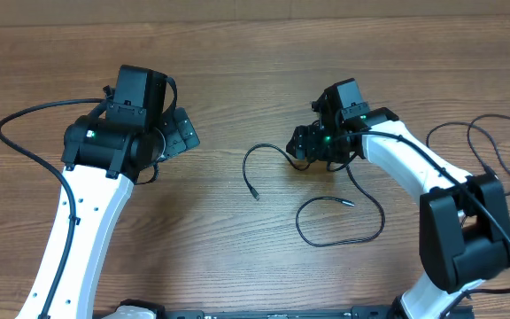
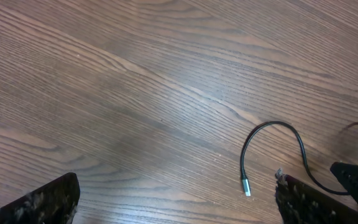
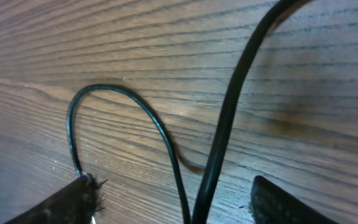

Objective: Untangle cables
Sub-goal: 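Move the right gripper left and grasp the last cable on the table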

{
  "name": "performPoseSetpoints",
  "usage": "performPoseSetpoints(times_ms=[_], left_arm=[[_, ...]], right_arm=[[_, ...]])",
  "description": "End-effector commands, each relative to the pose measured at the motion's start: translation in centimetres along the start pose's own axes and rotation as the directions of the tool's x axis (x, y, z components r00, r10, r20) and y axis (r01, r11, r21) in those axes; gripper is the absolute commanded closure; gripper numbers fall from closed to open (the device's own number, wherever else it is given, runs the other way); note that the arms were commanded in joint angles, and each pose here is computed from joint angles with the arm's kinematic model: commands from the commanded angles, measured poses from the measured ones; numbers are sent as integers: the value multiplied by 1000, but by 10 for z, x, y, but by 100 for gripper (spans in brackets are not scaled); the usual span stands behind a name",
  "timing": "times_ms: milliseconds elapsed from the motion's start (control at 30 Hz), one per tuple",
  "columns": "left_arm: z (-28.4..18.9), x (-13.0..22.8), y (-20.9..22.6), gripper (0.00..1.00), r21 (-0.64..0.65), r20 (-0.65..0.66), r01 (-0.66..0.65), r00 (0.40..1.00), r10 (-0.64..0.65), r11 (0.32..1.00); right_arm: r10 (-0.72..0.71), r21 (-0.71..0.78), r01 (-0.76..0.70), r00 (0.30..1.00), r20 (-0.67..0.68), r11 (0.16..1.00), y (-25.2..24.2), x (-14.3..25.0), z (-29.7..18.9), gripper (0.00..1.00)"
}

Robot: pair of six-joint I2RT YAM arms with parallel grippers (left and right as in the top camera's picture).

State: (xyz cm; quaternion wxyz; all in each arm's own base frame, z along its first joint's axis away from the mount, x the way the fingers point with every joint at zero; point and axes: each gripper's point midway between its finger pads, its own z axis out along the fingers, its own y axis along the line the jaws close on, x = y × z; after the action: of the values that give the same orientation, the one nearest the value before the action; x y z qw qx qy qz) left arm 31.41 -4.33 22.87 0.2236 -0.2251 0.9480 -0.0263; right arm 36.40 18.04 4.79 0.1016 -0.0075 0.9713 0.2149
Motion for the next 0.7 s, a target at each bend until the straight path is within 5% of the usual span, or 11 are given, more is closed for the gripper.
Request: performPoseSetpoints(times_ms=[0,200,667], left_arm=[[-1,-6,0,1,-8,16,14,1000,-14,1000],[-1,-6,0,1,-8,16,14,1000,-14,1000],[-1,-6,0,0,-8,16,15,1000,-14,1000]], right_arm=[[2,13,-1,1000,-12,1000,-4,3,9,27],[-1,11,1,1000,-5,1000,-3,1,9,30],[-1,11,1,1000,-5,1000,-3,1,9,81]])
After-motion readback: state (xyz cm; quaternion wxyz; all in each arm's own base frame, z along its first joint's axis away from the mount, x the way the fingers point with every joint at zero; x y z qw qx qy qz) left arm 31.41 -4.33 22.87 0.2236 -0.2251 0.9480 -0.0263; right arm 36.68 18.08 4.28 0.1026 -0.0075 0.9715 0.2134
